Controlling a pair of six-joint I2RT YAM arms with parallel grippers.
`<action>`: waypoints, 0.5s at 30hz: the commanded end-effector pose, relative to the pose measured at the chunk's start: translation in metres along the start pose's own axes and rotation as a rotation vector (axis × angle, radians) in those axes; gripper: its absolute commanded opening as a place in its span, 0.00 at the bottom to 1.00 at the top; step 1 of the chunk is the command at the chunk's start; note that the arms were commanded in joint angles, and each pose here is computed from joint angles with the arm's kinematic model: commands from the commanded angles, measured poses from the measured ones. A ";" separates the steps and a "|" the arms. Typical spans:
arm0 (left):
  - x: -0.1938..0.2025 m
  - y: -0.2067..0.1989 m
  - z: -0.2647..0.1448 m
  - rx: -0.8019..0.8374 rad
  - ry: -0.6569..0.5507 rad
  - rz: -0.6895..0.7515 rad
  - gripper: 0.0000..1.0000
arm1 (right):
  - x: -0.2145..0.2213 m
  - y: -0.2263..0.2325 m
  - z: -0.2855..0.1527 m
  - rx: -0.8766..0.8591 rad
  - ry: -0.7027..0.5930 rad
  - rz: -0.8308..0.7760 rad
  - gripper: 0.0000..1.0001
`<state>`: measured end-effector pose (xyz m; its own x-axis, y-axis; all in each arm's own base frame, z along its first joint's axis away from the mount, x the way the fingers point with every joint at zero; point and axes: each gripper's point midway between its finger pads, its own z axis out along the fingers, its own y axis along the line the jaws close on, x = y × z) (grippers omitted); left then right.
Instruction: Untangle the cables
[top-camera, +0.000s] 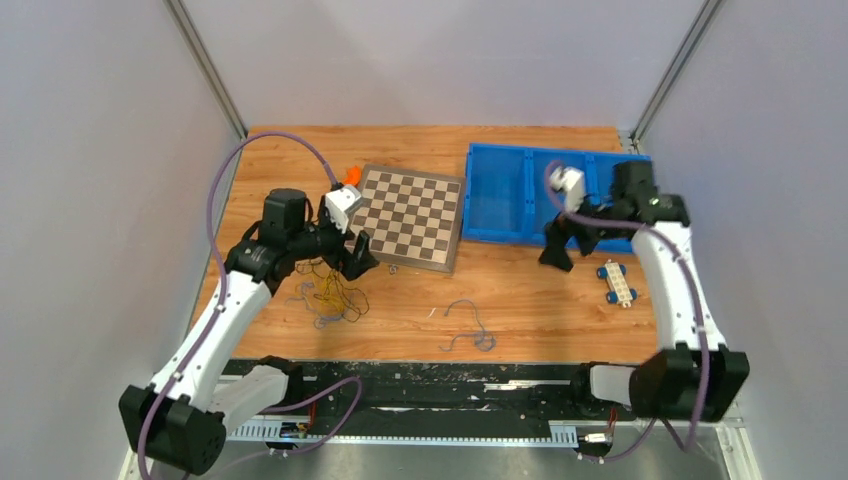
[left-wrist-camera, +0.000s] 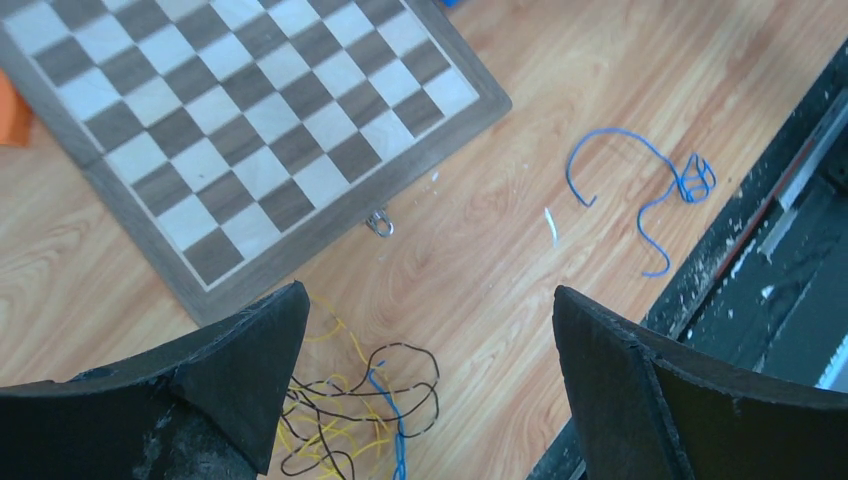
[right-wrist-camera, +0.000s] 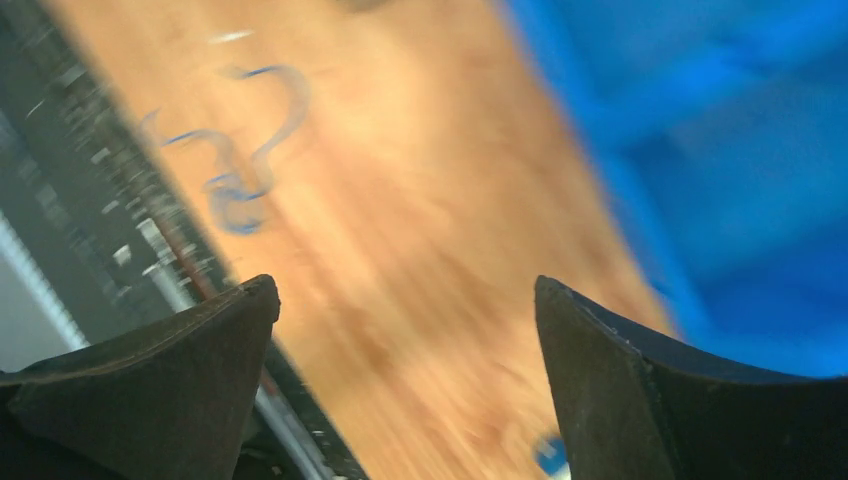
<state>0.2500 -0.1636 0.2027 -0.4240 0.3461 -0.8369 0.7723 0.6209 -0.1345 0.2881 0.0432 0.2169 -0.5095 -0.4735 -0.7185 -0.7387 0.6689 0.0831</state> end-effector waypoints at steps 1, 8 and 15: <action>-0.026 0.010 -0.018 -0.121 -0.143 -0.086 1.00 | 0.028 0.087 0.036 -0.159 0.060 -0.195 1.00; -0.029 0.040 -0.032 -0.197 -0.176 -0.330 1.00 | 0.054 0.156 0.092 -0.264 0.106 -0.368 1.00; -0.016 0.055 -0.040 -0.295 -0.149 -0.339 1.00 | 0.085 0.183 0.130 -0.360 0.203 -0.469 1.00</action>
<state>0.2764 -0.1144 0.2148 -0.5748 0.0306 -0.8177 0.4655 0.8341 -0.2960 0.1558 0.1782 0.0921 -0.2107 -0.7917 -0.5734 -0.9774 0.1808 0.1095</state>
